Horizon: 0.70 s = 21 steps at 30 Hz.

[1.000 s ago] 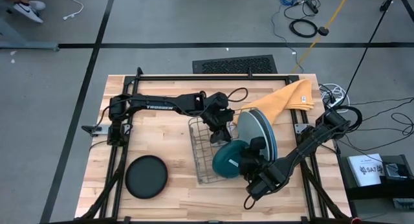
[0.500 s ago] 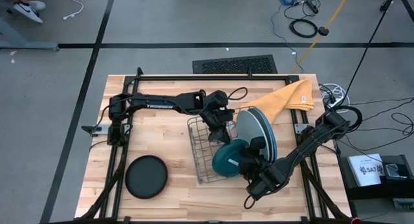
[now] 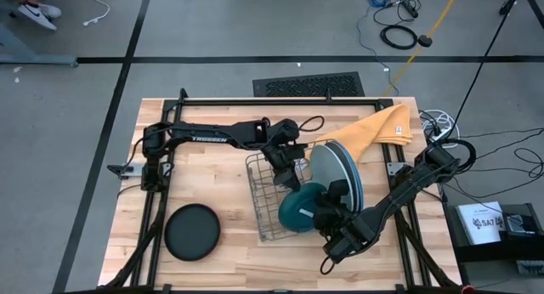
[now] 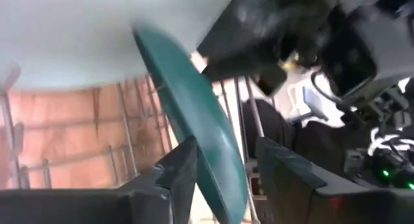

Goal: Sort dishes
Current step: Put the dark green plate into the green dish rack

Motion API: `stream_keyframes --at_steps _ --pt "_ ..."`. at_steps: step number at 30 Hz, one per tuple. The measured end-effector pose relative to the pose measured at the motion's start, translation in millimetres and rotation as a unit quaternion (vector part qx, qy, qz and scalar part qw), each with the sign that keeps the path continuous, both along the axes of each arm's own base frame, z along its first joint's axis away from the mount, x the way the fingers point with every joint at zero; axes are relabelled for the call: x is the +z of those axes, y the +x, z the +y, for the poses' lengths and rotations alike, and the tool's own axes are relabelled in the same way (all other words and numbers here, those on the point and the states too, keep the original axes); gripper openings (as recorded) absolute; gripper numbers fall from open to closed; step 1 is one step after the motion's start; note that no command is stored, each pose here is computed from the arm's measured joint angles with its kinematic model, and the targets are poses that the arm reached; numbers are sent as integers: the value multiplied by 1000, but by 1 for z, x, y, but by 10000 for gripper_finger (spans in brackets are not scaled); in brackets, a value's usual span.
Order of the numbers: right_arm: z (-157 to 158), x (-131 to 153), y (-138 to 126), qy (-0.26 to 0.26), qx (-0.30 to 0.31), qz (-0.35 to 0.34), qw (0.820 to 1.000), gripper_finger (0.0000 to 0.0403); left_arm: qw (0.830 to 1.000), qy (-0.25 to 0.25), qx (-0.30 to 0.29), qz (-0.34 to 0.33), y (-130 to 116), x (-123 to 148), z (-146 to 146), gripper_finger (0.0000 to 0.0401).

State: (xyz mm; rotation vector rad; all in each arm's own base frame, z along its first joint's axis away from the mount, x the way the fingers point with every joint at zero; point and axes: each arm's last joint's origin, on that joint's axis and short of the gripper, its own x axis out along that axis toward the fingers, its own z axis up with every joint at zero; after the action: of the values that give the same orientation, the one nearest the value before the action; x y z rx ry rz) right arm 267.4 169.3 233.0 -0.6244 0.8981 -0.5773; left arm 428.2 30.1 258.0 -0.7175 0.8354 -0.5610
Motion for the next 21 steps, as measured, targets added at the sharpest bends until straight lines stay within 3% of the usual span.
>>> stream_keyframes --at_steps 5,13,17,21 --pt "-2 0 1 -15 -3 -6 1000 146 999 1 -18 30 1 -13 -12 179" --pt "-4 0 2 -16 -5 -6 1000 146 999 13 -28 11 8 -19 -26 174" --pt "-3 0 2 -16 -4 -7 1000 146 999 26 -19 6 9 -19 -24 129" --pt "0 1 1 -16 5 -9 1000 146 999 26 -28 6 8 -20 -24 43"
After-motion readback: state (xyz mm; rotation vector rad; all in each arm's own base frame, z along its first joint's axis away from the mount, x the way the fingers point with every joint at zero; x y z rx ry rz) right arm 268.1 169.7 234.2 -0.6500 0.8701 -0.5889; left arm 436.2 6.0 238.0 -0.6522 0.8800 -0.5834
